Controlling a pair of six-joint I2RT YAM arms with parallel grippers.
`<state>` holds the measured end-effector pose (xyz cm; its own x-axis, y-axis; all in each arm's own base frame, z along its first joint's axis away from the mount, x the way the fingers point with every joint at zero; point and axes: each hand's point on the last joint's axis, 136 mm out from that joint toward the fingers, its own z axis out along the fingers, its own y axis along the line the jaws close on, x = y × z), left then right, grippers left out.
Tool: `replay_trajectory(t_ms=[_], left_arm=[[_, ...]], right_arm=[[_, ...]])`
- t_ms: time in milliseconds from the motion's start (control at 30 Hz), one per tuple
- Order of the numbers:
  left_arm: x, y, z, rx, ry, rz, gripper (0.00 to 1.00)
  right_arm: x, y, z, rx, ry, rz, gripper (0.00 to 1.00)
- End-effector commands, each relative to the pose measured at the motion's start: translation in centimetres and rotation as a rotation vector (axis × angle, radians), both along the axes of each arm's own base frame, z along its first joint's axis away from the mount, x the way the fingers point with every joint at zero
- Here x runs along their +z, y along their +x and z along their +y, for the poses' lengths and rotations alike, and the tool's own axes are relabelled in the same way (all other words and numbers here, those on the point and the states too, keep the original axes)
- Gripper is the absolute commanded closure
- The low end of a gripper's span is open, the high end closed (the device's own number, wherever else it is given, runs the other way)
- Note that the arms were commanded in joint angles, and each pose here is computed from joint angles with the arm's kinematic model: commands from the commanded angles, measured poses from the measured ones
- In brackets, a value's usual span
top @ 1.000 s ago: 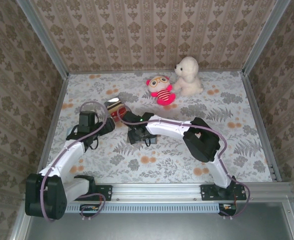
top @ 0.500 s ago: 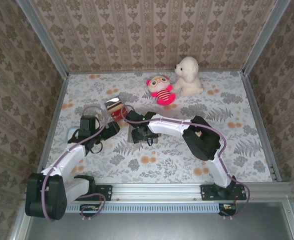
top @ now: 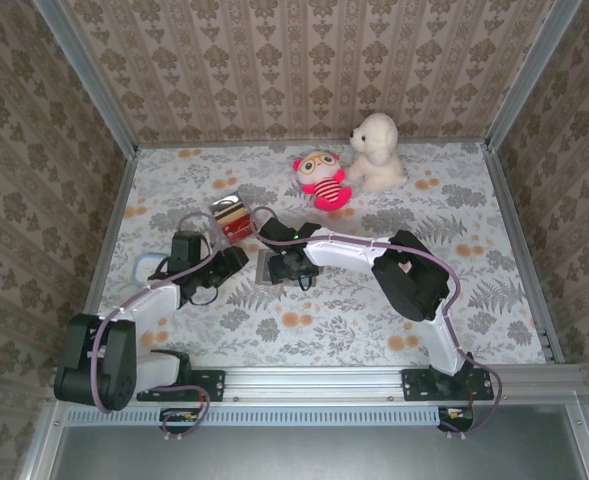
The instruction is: Take the credit cards out of the card holder
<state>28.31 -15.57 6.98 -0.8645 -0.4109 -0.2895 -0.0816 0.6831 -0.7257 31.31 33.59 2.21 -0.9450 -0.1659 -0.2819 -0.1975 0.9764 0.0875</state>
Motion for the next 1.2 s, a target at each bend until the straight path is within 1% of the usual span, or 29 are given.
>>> replay_trajectory(t_ms=[0, 200, 433, 667, 733, 867, 1067, 1167], left_arm=[[0.8, 0.4, -1.7, -0.04, -0.066, -0.023, 0.43], [0.1, 0.7, -3.4, -0.075, -0.1, 0.0, 0.52], [-0.5, 0.9, -5.3, -0.127, -0.103, 0.021, 0.63], [-1.7, 0.9, -5.5, -0.13, -0.066, 0.063, 0.68], [-2.2, 0.8, -5.5, -0.13, -0.057, 0.086, 0.69], [-2.5, 0.7, -6.1, -0.172, -0.062, 0.094, 0.68], [-2.9, 0.8, -6.6, -0.202, -0.07, 0.111, 0.61], [-3.0, 0.8, -6.9, -0.215, -0.082, 0.116, 0.59]], right_arm=[[-4.0, -2.2, -2.5, -0.029, -0.069, 0.128, 0.3], [-4.0, -2.2, -2.5, -0.048, -0.036, 0.125, 0.36], [-3.0, -1.7, -1.8, -0.066, 0.03, 0.102, 0.42], [-2.5, -1.6, -1.8, -0.084, 0.057, 0.098, 0.46], [-1.9, -1.2, -1.2, -0.081, 0.099, 0.08, 0.46], [-0.5, -0.9, -0.2, -0.066, 0.183, 0.059, 0.46], [1.9, 0.0, 0.6, -0.058, 0.315, 0.03, 0.47], [3.1, 0.3, 1.0, -0.051, 0.371, 0.02, 0.47]])
